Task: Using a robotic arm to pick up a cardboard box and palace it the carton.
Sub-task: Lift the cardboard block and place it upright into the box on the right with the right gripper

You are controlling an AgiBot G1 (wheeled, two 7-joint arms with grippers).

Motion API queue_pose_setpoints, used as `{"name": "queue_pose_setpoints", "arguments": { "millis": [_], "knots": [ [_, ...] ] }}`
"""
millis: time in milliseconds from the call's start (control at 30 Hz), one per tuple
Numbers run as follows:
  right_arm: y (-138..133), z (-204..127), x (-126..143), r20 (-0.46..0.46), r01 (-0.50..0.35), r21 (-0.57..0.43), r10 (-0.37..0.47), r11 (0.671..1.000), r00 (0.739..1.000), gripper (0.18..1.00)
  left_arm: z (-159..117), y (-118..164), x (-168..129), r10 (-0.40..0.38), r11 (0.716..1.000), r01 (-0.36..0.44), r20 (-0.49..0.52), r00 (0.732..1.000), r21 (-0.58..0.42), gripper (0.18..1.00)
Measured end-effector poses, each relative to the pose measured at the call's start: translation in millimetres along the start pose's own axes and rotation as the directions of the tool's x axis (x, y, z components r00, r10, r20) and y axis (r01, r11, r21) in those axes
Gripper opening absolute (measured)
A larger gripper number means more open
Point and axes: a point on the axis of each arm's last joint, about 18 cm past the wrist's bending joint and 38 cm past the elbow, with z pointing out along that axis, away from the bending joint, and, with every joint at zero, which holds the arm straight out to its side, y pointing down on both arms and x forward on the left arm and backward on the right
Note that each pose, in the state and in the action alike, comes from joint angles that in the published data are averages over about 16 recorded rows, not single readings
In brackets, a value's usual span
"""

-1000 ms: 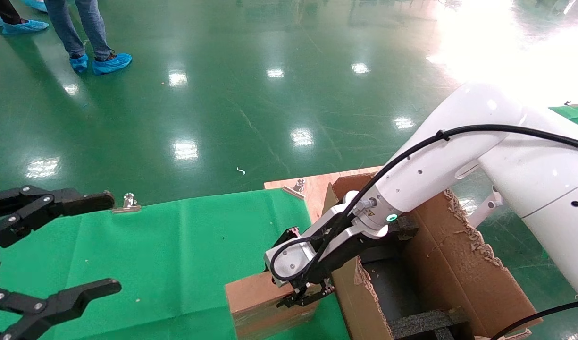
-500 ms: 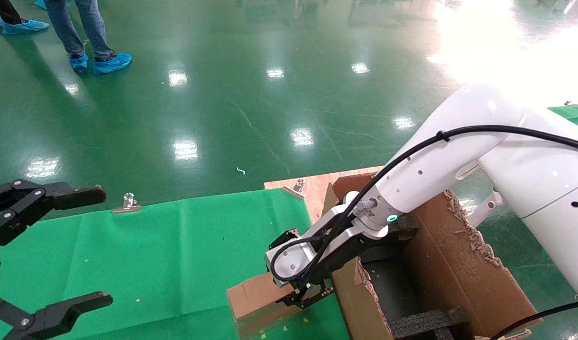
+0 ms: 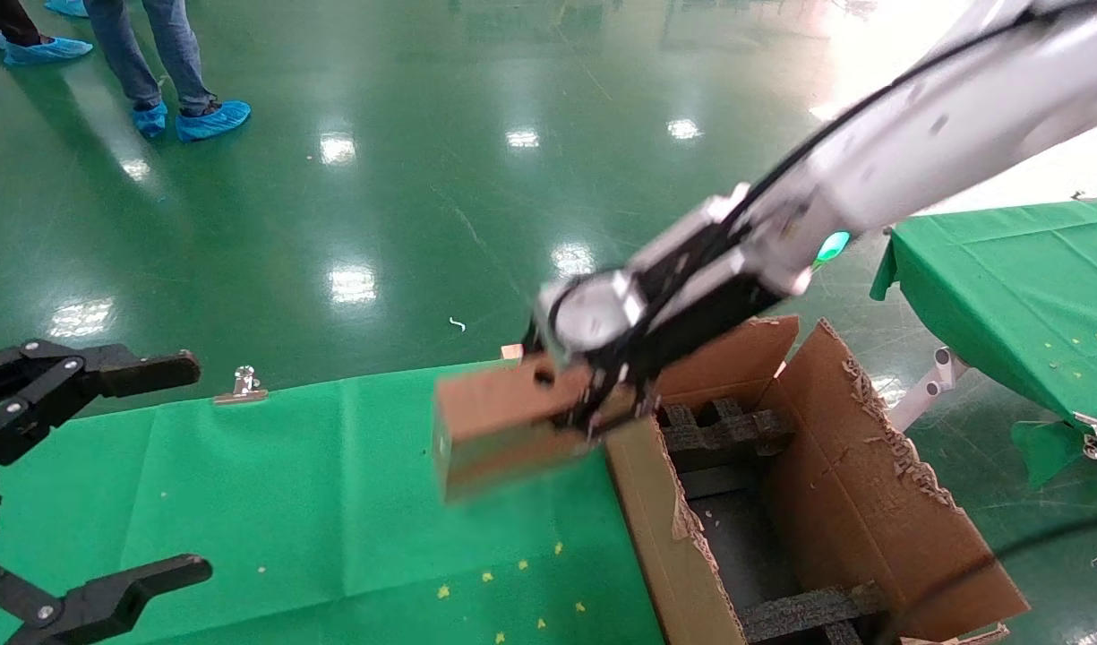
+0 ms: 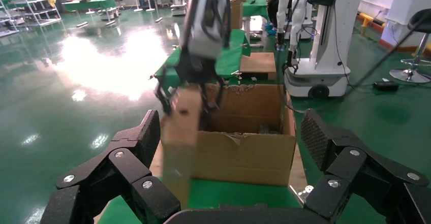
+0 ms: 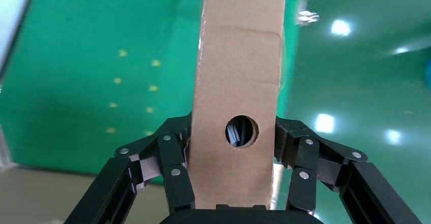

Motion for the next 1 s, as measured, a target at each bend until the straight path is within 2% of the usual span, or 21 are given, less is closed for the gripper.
{"name": "queue_pose_setpoints", "arguments": {
  "millis": [267, 533, 733, 1000],
  "knots": [
    [-8, -47, 22, -0.079, 0.028, -0.007, -0.028, 1.0, 0.996, 0.408, 0, 0, 0, 0.0, 1.0, 0.0, 0.0, 1.0, 0.0, 1.001],
    [-6, -67, 27, -0.103, 0.033, -0.014, -0.034, 0.999, 0.994, 0.406, 0, 0, 0, 0.0, 1.0, 0.0, 0.0, 1.0, 0.0, 1.001],
    [10, -82, 21, -0.112, 0.007, -0.046, -0.012, 0.999, 0.994, 0.404, 0, 0, 0, 0.0, 1.0, 0.0, 0.0, 1.0, 0.0, 1.001],
    [46, -118, -1, -0.145, -0.077, -0.135, 0.057, 0.988, 0.988, 0.403, 0, 0, 0, 0.0, 1.0, 0.0, 0.0, 1.0, 0.0, 1.001]
  ]
}}
